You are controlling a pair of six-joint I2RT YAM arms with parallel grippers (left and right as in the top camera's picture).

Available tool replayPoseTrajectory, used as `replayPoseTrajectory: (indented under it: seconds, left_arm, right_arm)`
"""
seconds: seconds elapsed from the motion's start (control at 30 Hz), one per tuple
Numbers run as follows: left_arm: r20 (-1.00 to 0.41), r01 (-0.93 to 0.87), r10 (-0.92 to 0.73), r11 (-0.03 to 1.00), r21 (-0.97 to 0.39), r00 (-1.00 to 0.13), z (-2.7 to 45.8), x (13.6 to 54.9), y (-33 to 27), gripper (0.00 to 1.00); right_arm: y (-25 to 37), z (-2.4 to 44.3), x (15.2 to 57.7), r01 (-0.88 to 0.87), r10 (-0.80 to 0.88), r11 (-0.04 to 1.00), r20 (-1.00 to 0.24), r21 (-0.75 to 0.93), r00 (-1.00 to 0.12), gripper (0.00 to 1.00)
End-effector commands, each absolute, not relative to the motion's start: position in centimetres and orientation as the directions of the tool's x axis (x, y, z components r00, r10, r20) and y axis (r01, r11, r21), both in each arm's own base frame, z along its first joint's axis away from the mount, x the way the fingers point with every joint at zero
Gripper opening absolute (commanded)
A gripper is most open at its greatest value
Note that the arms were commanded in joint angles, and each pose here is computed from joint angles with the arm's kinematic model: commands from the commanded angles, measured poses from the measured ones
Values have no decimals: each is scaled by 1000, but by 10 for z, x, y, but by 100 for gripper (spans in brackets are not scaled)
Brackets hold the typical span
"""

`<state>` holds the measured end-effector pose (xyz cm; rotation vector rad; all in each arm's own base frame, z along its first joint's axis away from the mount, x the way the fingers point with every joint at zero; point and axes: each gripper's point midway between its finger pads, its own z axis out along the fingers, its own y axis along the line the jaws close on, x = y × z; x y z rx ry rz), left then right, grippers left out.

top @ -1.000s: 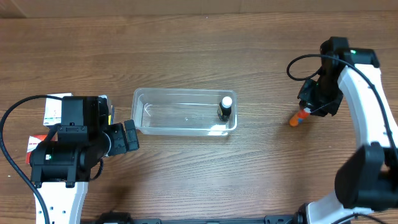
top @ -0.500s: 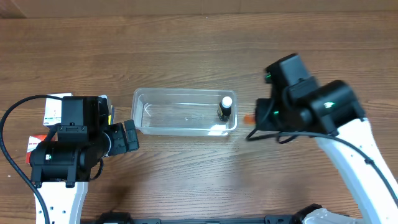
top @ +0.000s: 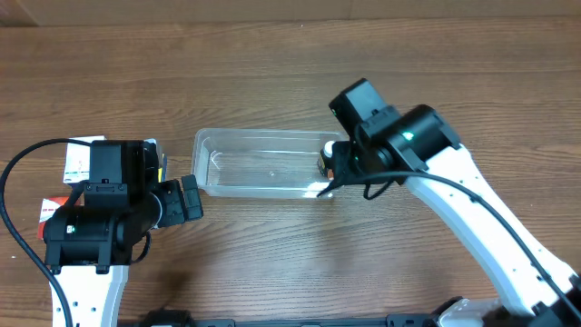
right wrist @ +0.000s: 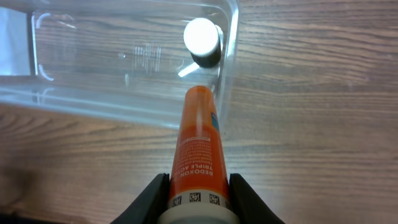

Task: Pack container
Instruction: 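Lift the orange tube and lower it into the container beside the bottle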

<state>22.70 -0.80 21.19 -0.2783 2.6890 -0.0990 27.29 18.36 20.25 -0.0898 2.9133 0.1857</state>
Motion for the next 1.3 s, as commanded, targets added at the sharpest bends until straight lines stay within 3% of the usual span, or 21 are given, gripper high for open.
replayPoseTrajectory:
  seconds: [0.0,0.47,1.03,1.2,1.27]
  left_arm:
    - [-431,-188,-226,974,-129,-874,219,231,-7,100]
    - [-430,-188,-226,974,-129,-874,219,231,-7,100]
    - [-430,-188,-226,974,-129,-874,219,231,-7,100]
    - [-430,-188,-226,974,-129,-874,219,231,-7,100]
    - [-430,-188,-226,974,-129,-874,219,231,-7,100]
  right_arm:
    - [190,196,283,-69,-43,992,-226,109,-973,7]
    - [201,138,300,-60,-56,997,-113,40,-992,7]
    - [196,125,294,-35,-33,999,-85,25,-996,8]
    - [194,124,290,-35,-33,999,-69,16,-997,12]
    - [193,124,289,-35,-34,999,-65,13,-997,22]
